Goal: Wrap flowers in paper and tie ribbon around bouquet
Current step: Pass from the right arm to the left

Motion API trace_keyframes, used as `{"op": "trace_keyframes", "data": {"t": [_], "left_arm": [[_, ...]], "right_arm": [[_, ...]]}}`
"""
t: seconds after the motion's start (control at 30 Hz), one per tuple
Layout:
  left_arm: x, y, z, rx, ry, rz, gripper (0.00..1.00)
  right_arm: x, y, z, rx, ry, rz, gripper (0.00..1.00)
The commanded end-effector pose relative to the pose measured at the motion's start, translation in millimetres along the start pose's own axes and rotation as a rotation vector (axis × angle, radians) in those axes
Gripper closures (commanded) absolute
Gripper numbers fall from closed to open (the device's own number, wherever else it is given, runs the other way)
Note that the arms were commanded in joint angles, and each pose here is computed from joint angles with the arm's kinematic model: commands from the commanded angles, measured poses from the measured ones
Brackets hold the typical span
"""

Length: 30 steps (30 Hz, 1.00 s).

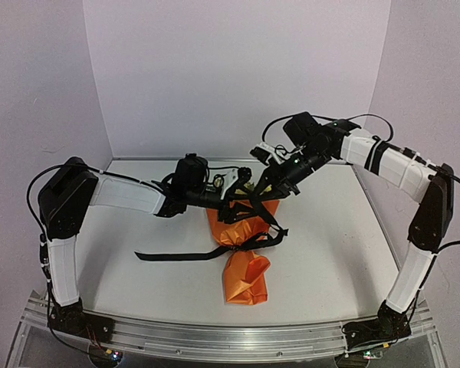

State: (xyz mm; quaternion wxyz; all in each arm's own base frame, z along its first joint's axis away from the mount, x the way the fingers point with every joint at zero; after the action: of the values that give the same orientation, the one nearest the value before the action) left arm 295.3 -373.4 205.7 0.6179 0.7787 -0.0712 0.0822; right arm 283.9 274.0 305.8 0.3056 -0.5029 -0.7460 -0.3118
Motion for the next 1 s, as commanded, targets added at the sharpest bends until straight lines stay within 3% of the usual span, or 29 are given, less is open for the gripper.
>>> {"op": "trace_keyframes", "data": {"t": [0.0, 0.1, 0.2, 0.3, 0.4, 0.57, 0.63, 0.7, 0.83, 0.97], "left_arm": [[5.8, 23.0, 10.0, -0.108, -0.029, 0.032, 0.39], [6.3, 19.6, 13.8, -0.113, -0.045, 0.014, 0.44], [5.4, 19.5, 15.8, -0.115, -0.060, 0.004, 0.56], [5.4, 22.6, 15.5, -0.112, -0.063, 0.001, 0.82], [7.9, 30.7, 10.8, -0.093, -0.028, -0.027, 0.99], [36.9, 48.9, -0.6, 0.060, 0.183, -0.183, 1.00], [44.9, 49.2, -5.4, 0.122, 0.223, -0.239, 1.00], [52.0, 50.1, -13.1, 0.150, 0.267, -0.277, 1.00], [56.3, 48.4, -30.8, 0.204, 0.301, -0.367, 1.00], [53.9, 51.9, -41.8, 0.237, 0.318, -0.405, 1.00]], "right_arm": [[14.4, -8.3, -13.1, -0.024, 0.024, -0.063, 1.00], [12.4, -11.9, -13.8, -0.024, 0.005, -0.070, 1.00], [10.9, -14.3, -13.9, -0.019, -0.002, -0.073, 1.00], [7.8, -15.8, -13.1, -0.016, -0.021, -0.075, 1.00], [-0.1, -17.1, -15.2, -0.041, -0.109, -0.065, 1.00], [-23.5, -17.1, -26.5, -0.157, -0.409, -0.016, 0.78], [-27.2, -15.2, -30.6, -0.194, -0.487, 0.018, 0.62], [-27.1, -16.1, -33.5, -0.218, -0.515, 0.041, 0.54], [-30.3, -36.9, -40.6, -0.240, -0.573, 0.049, 0.40], [-32.6, -59.2, -27.0, -0.205, -0.556, 0.032, 0.35]]}}
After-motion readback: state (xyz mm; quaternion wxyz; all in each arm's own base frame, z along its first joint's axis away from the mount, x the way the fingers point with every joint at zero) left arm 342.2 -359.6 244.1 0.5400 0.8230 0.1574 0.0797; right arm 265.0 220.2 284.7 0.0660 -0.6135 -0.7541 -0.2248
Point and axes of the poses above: each gripper's point midway between its finger pads, its own z axis out along the fingers, its own x axis along the line the jaws close on, y = z × x, the point moved 10 cm from there along -z, back along the fingers, and after that the axes turned 8 degrees about z, right-handed, at the moved point
